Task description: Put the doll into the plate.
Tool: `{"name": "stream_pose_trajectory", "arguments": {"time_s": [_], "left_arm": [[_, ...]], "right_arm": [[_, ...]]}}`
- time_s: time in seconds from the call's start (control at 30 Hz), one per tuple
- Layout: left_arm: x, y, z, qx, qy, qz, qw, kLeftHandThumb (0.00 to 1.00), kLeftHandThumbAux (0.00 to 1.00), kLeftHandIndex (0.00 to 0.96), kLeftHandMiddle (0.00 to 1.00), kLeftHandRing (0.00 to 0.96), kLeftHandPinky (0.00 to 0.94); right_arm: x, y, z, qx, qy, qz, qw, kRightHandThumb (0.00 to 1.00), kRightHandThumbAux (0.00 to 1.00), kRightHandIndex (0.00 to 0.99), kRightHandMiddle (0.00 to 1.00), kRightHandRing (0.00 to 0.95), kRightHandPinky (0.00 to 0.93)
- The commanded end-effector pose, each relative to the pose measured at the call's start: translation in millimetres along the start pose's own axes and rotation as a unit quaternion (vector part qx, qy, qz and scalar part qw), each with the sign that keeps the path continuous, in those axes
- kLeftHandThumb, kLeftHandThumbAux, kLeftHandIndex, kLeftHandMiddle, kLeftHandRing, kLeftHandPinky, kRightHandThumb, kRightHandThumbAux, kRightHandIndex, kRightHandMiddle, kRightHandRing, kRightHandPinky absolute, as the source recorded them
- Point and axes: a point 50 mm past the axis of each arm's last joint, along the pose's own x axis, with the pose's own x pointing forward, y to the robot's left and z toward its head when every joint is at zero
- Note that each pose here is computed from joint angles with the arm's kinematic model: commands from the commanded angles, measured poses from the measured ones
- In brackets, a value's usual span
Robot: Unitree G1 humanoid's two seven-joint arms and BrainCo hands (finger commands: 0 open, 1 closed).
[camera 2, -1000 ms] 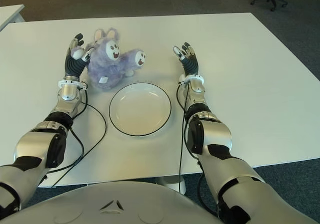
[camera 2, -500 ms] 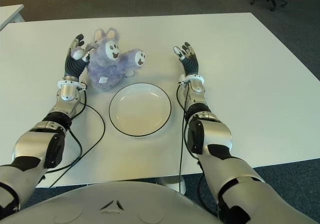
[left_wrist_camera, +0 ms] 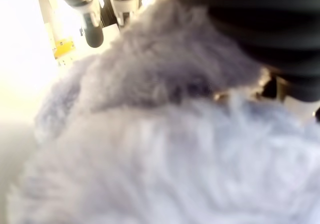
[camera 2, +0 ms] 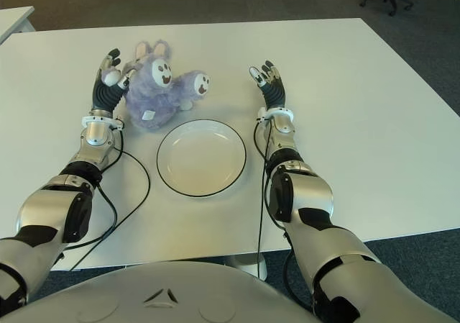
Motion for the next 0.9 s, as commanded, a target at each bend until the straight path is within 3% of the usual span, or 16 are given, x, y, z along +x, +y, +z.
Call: {"name": "stream_pose_trajectory", "arguments": {"time_s": [0.03,0.9], "left_arm": [[-33.1,-3.3,-32.2,0.014,0.068,-0.023,0.997,0.188,0.464,0.000,0.000,0.009,0.027],[-34.4,0.5,-30.4,0.062,0.047,-0.023,0.997,0.165,0.478,0.000,0.001,0.008,0.028]], "right_arm": [[-19.3,-5.0,-41.2,0.011,0.083,-0.014,0.996,0.063,0.588,0.020,0.053,0.044,0.049],[-19.8,-4.9,-41.9,0.010,0.083,-0.012,0.996,0.061,0.585,0.020,0.049,0.042,0.047]]}}
